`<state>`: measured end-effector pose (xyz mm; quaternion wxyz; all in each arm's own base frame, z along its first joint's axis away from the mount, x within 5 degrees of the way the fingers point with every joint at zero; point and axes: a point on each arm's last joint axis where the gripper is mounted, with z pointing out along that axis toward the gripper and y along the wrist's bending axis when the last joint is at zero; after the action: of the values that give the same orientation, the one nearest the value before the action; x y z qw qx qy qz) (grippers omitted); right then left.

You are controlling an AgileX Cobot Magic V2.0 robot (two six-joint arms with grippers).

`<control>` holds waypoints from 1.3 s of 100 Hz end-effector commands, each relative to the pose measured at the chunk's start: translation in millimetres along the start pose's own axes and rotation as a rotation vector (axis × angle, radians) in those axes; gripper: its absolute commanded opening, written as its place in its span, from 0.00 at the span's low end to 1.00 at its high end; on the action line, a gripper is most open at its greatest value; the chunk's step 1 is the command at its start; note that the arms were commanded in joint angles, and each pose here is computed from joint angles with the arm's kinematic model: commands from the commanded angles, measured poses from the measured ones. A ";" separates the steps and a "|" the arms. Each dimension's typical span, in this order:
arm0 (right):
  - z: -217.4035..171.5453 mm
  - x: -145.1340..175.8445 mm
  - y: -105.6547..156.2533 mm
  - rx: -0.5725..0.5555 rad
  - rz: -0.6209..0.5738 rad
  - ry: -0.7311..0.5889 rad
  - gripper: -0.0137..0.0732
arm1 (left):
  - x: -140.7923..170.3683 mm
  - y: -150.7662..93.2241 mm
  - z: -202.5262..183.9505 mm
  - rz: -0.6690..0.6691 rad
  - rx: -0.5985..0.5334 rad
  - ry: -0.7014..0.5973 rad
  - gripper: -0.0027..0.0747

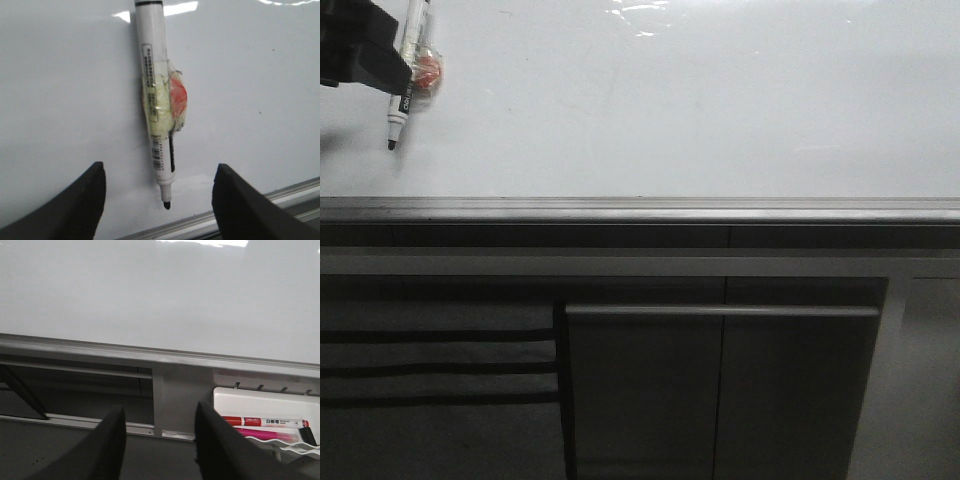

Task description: Write number 0 on whiteboard

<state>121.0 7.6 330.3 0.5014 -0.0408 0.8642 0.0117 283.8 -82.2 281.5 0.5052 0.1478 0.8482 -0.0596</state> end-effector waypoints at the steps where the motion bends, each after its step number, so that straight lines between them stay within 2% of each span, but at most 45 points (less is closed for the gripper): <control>1: -3.8 -14.9 -0.3 0.003 -0.008 -0.091 0.49 | -24.7 0.1 3.8 -0.010 -0.008 -0.114 0.59; 24: -3.8 -14.9 -0.3 0.003 -0.008 -0.091 0.49 | -29.9 0.4 26.8 -0.006 -0.006 -0.088 0.59; 33: -3.6 -14.7 -0.3 0.003 -0.008 -0.091 0.49 | -31.1 0.4 30.5 -0.006 -0.004 -0.079 0.55; 43: -3.6 -14.7 -0.3 0.003 -0.008 -0.091 0.49 | -32.3 0.4 31.4 -0.006 -0.003 -0.076 0.46; 69: -3.6 -14.7 -0.3 0.003 -0.008 -0.091 0.49 | -30.9 0.1 31.6 0.039 0.000 -0.037 0.16; 87: -3.6 -14.7 -0.3 0.003 -0.008 -0.091 0.49 | -29.7 0.0 31.7 0.041 0.002 -0.024 0.01; 109: -5.6 -16.5 3.2 -0.035 0.012 -0.088 0.49 | -29.4 -1.1 14.3 0.067 0.014 0.048 0.01; 118: -6.2 -21.0 11.9 -0.120 -0.040 -0.064 0.49 | -31.3 -9.6 -3.2 0.189 0.045 0.126 0.01; 130: 2.7 -33.0 27.0 -0.257 -0.133 -0.007 0.49 | -32.0 -32.8 -28.0 0.365 0.153 0.274 0.01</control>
<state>126.2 25.9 339.4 0.4771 -0.1150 0.8686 0.0683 283.6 -102.2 290.5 0.3752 0.2844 0.8821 -0.0152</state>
